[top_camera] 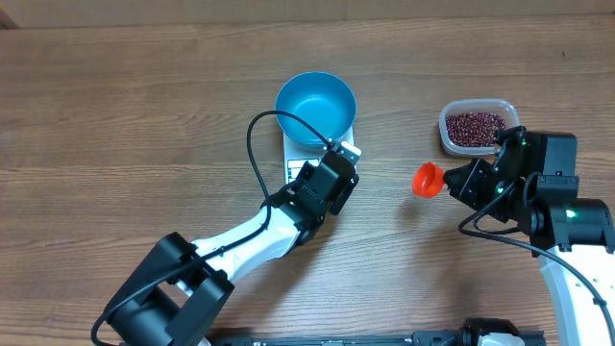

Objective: Scoop item into bowl and weigh 150g on scale

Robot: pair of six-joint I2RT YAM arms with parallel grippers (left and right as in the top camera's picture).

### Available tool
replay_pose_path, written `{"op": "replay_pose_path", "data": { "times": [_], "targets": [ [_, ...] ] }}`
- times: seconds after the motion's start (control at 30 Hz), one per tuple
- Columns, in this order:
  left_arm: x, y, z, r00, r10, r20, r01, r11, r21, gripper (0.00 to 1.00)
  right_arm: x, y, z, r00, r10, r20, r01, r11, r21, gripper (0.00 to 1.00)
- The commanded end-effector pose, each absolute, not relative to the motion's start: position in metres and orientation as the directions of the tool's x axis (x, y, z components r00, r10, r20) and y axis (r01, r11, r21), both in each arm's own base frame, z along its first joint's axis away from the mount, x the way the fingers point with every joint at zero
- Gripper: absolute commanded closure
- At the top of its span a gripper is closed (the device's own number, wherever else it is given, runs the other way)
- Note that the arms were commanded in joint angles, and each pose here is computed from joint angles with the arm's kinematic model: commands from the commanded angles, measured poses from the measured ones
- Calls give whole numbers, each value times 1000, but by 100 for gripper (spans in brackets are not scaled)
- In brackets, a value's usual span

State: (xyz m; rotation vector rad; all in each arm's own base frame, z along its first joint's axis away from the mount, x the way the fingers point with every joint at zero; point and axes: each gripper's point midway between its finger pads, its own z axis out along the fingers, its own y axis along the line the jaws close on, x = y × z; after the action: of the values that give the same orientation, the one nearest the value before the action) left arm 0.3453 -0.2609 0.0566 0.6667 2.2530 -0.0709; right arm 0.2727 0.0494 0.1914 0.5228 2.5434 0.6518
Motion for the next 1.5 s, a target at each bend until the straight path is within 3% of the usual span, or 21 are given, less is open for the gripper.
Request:
{"op": "replay_pose_path", "data": {
  "times": [0.0, 1.47],
  "targets": [
    [348, -253, 49, -568, 461, -682, 476, 860, 185, 96, 277, 49, 209, -803, 456, -384, 208, 818, 536, 96],
    [360, -253, 27, -575, 447, -685, 464, 868, 176, 96, 278, 49, 210, -801, 456, -388, 205, 818, 538, 96]
  ]
}}
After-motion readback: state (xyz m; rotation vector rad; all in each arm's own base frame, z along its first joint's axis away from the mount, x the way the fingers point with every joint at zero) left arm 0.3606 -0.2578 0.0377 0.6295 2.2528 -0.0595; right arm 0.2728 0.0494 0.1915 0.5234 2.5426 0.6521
